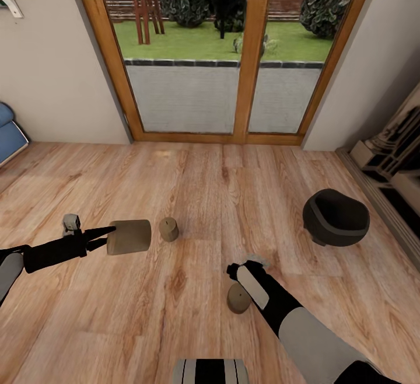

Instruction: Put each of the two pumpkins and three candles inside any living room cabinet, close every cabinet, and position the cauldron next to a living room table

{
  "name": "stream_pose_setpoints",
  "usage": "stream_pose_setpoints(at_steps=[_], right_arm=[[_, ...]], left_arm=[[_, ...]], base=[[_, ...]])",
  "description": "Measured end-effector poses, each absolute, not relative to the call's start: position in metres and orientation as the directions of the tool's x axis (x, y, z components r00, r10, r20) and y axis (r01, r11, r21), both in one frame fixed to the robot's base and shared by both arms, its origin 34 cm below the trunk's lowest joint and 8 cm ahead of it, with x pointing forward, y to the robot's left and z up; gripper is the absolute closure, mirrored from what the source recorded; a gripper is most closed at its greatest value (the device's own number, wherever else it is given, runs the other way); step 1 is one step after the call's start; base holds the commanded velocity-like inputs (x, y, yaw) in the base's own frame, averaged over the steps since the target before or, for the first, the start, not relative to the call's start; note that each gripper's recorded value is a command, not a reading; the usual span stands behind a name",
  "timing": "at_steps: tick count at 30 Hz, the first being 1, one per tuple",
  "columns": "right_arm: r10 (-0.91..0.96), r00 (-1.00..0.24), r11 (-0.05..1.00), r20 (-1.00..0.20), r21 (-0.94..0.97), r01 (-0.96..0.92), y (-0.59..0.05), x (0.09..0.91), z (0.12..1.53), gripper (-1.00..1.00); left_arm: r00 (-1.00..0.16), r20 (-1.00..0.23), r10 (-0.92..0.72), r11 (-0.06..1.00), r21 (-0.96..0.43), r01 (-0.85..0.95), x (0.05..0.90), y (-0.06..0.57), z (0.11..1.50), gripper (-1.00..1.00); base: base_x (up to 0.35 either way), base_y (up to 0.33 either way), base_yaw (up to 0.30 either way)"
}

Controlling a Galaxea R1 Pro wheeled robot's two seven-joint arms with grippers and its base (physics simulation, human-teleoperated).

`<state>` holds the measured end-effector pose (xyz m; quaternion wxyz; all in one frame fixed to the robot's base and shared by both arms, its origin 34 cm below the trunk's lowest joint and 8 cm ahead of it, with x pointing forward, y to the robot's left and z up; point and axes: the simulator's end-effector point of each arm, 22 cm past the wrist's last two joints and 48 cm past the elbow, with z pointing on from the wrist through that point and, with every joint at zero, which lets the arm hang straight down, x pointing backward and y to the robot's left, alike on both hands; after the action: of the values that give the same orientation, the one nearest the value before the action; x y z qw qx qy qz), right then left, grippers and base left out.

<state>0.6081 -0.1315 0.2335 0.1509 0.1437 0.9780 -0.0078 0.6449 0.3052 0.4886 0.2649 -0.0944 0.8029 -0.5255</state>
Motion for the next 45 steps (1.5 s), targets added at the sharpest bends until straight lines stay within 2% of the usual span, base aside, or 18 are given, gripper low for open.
stream_pose_setpoints(at_steps=[19, 25, 28, 45], right_arm=[[0.266, -0.91, 0.962, -0.317, 0.034, 0.27, -0.133, 0.607, 0.224, -1.0], [0.266, -0.917, 0.962, -0.298, 0.028, 0.27, -0.133, 0.601, 0.213, -1.0], [0.266, -0.92, 0.962, -0.288, 0.025, 0.271, -0.133, 0.598, 0.206, -1.0], [0.266, -0.937, 0.964, -0.228, 0.054, 0.261, -0.124, 0.58, 0.17, -1.0]], left_arm=[[-0.841, -0.325, -0.433, 0.421, -0.898, 0.13, 0.645, 0.304, 0.491, 1.0], [-0.853, -0.306, -0.424, 0.289, -0.938, 0.192, 0.637, 0.29, 0.51, 1.0], [-0.861, -0.295, -0.415, 0.256, -0.946, 0.2, 0.634, 0.286, 0.509, 1.0], [-0.901, -0.214, -0.377, 0.23, -0.964, 0.133, 0.624, 0.269, 0.466, 1.0]], base=[[0.0, 0.0, 0.0], [0.0, 0.0, 0.0], [0.0, 0.0, 0.0], [0.0, 0.0, 0.0]])
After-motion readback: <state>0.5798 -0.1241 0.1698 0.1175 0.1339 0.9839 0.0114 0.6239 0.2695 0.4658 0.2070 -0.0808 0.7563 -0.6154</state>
